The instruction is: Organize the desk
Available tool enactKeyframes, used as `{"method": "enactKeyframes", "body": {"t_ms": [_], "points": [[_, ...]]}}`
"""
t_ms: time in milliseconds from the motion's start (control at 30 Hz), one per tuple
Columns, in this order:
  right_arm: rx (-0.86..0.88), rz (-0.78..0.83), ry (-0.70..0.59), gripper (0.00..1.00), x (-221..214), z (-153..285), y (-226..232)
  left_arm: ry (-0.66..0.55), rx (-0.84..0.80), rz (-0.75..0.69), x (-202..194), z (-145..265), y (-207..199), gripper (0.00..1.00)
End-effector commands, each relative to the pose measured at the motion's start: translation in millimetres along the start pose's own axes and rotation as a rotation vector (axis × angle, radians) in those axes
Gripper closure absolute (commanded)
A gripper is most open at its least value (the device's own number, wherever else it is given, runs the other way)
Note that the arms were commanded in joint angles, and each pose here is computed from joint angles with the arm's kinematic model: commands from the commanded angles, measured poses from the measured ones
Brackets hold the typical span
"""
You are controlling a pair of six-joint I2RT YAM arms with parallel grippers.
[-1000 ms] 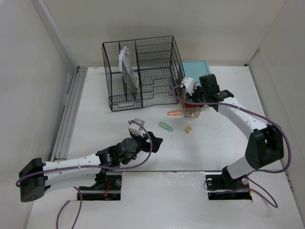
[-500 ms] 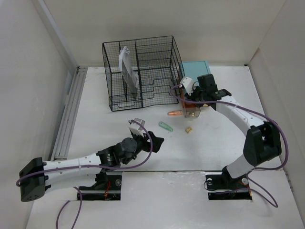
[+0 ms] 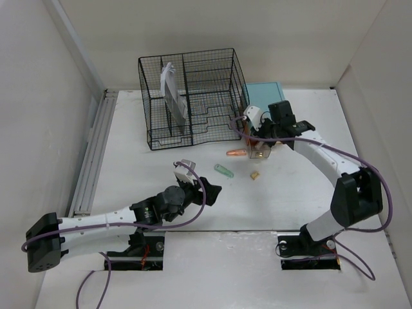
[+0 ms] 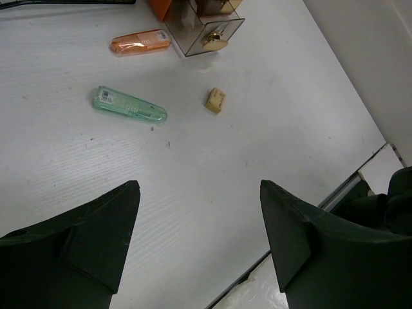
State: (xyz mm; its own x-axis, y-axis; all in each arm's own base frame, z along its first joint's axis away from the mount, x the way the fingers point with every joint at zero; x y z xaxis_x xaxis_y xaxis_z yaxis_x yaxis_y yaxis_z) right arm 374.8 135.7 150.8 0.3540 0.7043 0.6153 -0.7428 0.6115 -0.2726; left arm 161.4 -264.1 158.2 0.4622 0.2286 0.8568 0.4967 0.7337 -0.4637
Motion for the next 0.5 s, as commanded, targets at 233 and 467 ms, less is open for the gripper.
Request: {"method": "enactKeyframes", "body": {"t_ms": [233,467], "points": [[0.353,0.356,-0.002,0.81,-40.4,15.3,84.7,-0.041,-0.033,0.023,12.0,1.5,-8.2,0.27],[0.391,0.499,0.036,0.69,-53.0,1.1,103.0,-0.041,-0.033,0.023,12.0,1.5,-8.2,0.27]]}}
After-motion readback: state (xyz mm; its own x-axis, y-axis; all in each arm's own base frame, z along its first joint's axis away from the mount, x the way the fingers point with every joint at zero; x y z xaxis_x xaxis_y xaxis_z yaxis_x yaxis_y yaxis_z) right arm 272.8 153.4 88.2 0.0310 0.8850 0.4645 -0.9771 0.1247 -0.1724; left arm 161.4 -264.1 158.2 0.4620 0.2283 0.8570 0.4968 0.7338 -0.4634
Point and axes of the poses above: each gripper's point midway between its finger pads, its own z axis back along the fingers, its own y axis along the line the jaws close on, x = y × z, the point moved 1 cm from there along z, back along the fingers, and after that the axes turned 3 degrees about -z, right-handed, at the moved point
